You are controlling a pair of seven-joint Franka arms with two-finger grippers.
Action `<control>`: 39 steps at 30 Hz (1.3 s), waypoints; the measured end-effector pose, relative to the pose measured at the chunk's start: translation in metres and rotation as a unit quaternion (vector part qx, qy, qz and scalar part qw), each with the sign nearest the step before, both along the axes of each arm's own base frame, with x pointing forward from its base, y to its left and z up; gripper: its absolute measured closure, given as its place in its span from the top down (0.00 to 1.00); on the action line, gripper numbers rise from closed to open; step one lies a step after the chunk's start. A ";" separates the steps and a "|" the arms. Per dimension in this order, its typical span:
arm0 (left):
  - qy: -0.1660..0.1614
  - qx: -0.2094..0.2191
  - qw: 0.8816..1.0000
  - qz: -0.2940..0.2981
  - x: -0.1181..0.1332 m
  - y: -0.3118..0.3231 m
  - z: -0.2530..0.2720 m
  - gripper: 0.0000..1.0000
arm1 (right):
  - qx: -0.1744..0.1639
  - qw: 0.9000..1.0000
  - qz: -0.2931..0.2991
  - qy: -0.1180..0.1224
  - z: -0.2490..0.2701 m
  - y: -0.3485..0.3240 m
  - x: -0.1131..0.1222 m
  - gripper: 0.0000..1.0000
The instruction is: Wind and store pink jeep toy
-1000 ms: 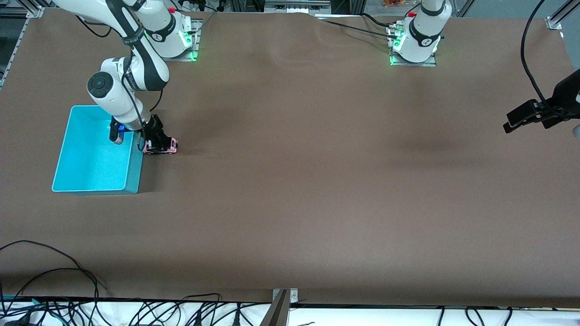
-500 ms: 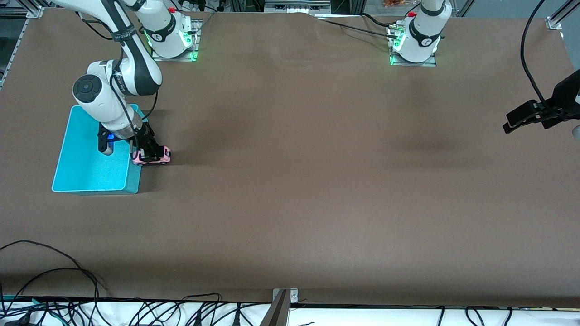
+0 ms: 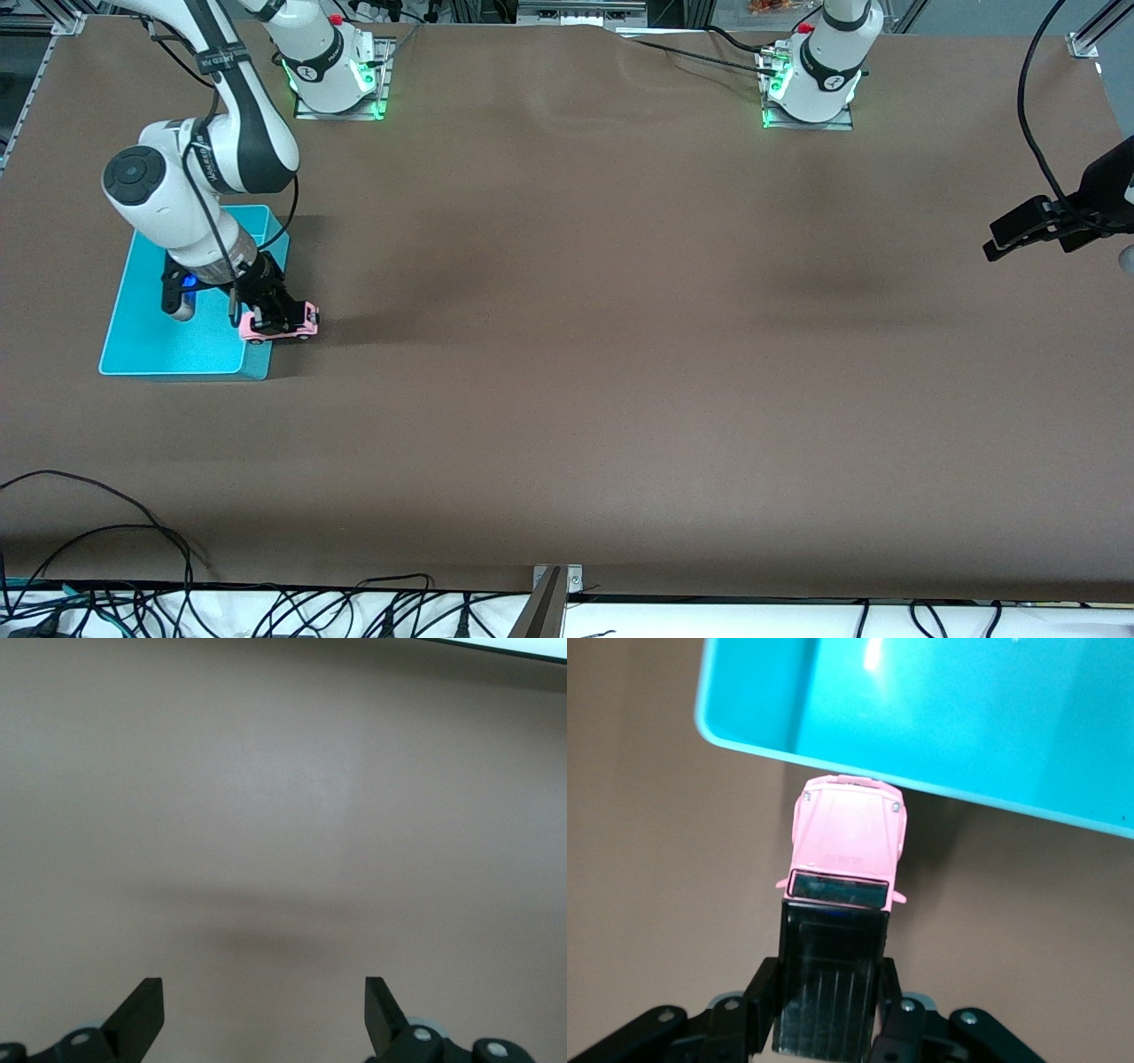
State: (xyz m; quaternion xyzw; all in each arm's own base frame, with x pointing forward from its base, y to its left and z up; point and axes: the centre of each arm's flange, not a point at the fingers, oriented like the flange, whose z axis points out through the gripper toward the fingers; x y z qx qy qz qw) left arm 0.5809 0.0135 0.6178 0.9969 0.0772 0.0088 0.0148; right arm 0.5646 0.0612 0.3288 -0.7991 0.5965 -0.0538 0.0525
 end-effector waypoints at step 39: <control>0.000 0.000 1.000 0.000 0.000 0.000 0.000 1.00 | -0.022 0.883 0.426 0.193 -0.018 -0.174 -0.048 0.48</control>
